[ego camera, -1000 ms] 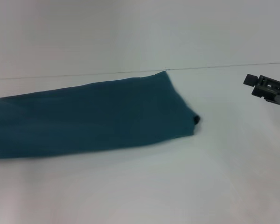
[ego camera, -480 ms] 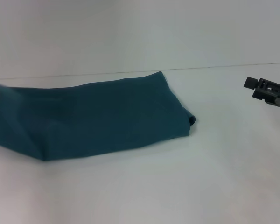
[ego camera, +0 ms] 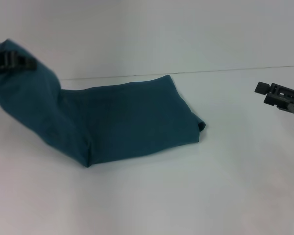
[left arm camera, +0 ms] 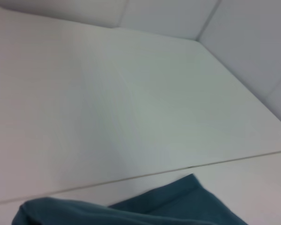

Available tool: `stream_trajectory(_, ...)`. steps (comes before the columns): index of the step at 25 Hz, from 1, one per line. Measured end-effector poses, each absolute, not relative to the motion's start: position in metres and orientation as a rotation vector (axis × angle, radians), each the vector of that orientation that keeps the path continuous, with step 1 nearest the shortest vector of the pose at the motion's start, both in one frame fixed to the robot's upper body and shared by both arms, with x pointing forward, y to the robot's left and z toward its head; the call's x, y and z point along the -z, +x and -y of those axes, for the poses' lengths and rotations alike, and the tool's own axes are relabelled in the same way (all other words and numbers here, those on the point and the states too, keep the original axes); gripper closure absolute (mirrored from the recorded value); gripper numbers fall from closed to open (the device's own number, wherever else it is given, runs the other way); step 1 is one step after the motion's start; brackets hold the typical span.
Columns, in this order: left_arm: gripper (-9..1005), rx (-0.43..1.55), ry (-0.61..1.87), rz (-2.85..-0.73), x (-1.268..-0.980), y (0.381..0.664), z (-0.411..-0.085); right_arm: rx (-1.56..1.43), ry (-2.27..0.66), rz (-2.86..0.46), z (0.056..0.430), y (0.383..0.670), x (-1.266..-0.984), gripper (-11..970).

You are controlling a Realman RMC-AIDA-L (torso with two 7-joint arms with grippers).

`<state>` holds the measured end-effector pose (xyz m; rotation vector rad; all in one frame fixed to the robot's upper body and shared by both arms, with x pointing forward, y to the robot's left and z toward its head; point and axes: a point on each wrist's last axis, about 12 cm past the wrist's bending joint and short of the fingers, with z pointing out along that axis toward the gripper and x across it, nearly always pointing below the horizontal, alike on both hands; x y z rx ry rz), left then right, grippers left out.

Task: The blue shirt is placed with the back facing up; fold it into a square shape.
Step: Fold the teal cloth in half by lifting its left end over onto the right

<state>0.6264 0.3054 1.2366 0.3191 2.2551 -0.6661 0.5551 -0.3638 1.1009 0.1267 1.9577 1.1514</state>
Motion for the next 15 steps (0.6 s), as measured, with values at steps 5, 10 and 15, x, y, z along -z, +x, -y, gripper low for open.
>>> stream_trajectory(5, 915, 0.62, 0.463, -2.268, -1.263, 0.64, -0.277, -1.153, 0.126, -1.958, 0.364, 0.554, -1.1, 134)
stream_trajectory(10, 914, 0.574, 0.555, -2.299, -1.267, 0.649, -0.25, -1.149, 0.121, -1.974, 0.363, 0.552, -1.097, 135)
stream_trajectory(15, 914, 0.562, 0.606, -2.315, -1.265, 0.654, -0.227, -1.146, 0.118, -1.986, 0.362, 0.552, -1.095, 137)
